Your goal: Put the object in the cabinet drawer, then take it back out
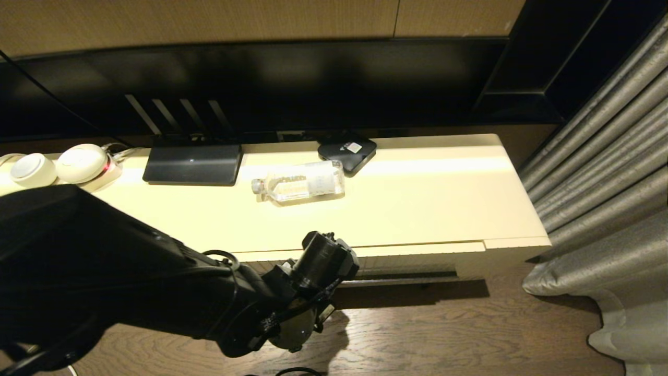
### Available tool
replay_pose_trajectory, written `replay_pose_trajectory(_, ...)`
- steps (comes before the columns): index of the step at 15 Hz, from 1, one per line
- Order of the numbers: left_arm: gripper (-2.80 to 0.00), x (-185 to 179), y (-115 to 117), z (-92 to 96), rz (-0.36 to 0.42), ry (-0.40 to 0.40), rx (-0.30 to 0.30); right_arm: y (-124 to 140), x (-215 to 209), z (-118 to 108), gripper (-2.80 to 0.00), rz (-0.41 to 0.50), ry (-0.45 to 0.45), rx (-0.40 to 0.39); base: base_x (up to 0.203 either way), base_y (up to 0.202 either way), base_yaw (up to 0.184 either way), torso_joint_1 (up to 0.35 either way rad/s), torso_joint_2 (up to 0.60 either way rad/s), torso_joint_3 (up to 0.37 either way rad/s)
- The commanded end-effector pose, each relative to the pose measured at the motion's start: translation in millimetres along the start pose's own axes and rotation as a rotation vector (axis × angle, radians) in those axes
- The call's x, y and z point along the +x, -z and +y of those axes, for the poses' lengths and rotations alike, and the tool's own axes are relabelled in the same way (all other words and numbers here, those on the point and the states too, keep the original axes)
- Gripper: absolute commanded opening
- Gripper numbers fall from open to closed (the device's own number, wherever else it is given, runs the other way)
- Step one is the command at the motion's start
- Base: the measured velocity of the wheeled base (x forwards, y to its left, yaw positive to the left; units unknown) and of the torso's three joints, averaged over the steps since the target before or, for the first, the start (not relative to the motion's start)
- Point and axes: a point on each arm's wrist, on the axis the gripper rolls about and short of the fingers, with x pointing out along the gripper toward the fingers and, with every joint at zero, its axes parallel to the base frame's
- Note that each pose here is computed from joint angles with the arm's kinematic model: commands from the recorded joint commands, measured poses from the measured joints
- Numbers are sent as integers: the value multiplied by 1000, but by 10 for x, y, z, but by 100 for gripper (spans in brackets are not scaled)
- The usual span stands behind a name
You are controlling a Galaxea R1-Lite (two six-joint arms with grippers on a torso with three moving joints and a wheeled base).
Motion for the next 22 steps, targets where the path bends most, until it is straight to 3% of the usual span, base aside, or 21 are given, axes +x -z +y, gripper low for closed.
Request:
replay_pose_trajectory(1, -280, -501, 88, 264, -19, 54, 3, 2, 1, 0, -280, 2, 0, 0, 0, 0, 0, 0, 0, 0)
replay_pose_trajectory(3, -280, -853, 221, 461, -27, 82, -47, 1, 1, 0, -280, 2, -1, 0, 0, 0, 0, 0, 0, 0)
replay_pose_trajectory(7, -280, -1575, 572, 1027, -93, 42, -360, 0, 1, 0, -280, 1, -1, 0, 0, 0, 0, 0, 0, 0)
replay_pose_trajectory(9, -280, -1898, 866, 1307, -114, -17, -476, 0, 1, 0, -280, 1, 0, 0, 0, 0, 0, 0, 0, 0)
replay_pose_trajectory(11, -280, -2134, 1221, 1460, -110, -101, -579, 0, 1, 0, -280, 1, 0, 0, 0, 0, 0, 0, 0, 0)
replay_pose_trajectory(14, -280, -2351, 1684, 1476, -100, -255, -690, 0, 1, 0, -280, 1, 0, 0, 0, 0, 0, 0, 0, 0)
replay_pose_trajectory(18, -280, -2407, 2264, 1159, -30, -436, -750, 3, 2, 0, -280, 2, -1, 0, 0, 0, 0, 0, 0, 0)
replay_pose_trajectory(22, -280, -2384, 2614, 839, -62, -535, -717, 0, 1, 0, -280, 1, -1, 0, 0, 0, 0, 0, 0, 0)
